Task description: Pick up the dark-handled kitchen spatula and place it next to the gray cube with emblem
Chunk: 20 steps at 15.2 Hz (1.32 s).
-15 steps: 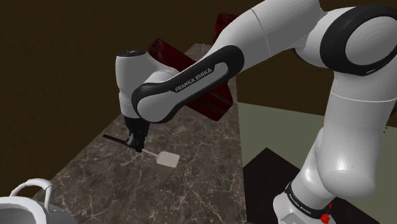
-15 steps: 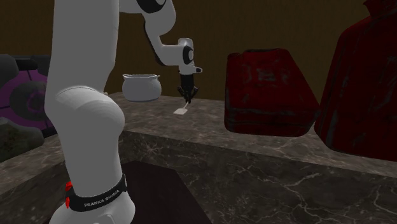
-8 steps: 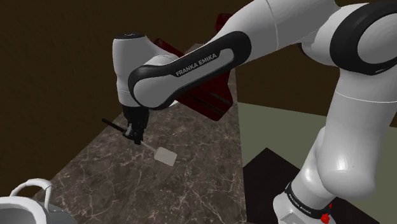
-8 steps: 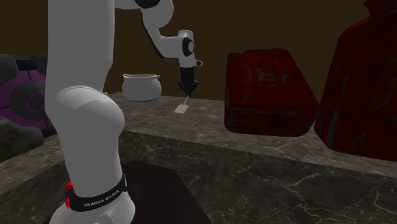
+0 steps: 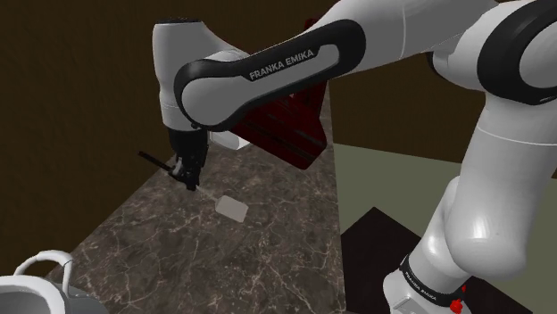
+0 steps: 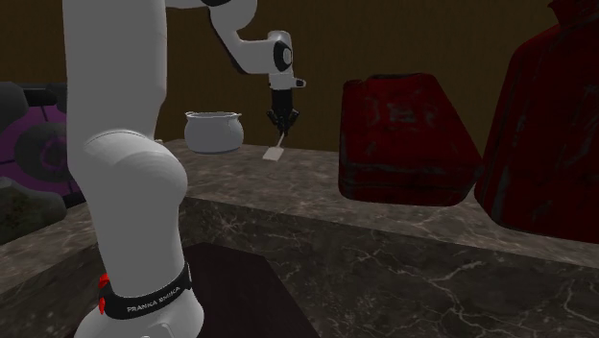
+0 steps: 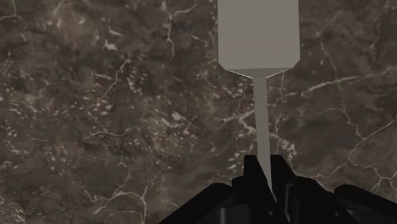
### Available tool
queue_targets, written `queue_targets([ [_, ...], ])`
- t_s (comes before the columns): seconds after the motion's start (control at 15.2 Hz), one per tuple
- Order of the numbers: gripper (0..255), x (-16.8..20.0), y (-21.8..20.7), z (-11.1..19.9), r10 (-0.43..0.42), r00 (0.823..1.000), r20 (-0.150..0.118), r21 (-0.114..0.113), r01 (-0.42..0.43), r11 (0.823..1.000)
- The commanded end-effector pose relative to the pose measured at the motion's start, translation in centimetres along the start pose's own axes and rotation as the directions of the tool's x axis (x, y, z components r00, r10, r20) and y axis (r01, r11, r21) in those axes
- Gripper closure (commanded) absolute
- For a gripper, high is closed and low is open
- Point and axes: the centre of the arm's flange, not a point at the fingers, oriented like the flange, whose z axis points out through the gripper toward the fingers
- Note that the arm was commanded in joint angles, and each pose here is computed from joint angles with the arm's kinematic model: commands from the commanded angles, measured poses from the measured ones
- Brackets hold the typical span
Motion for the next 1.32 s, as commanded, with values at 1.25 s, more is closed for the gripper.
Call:
queue_targets([
  [1.25,255,0.8,0.0,-11.0,0.000,1.000,0.001,0.000,0.000,1.000],
])
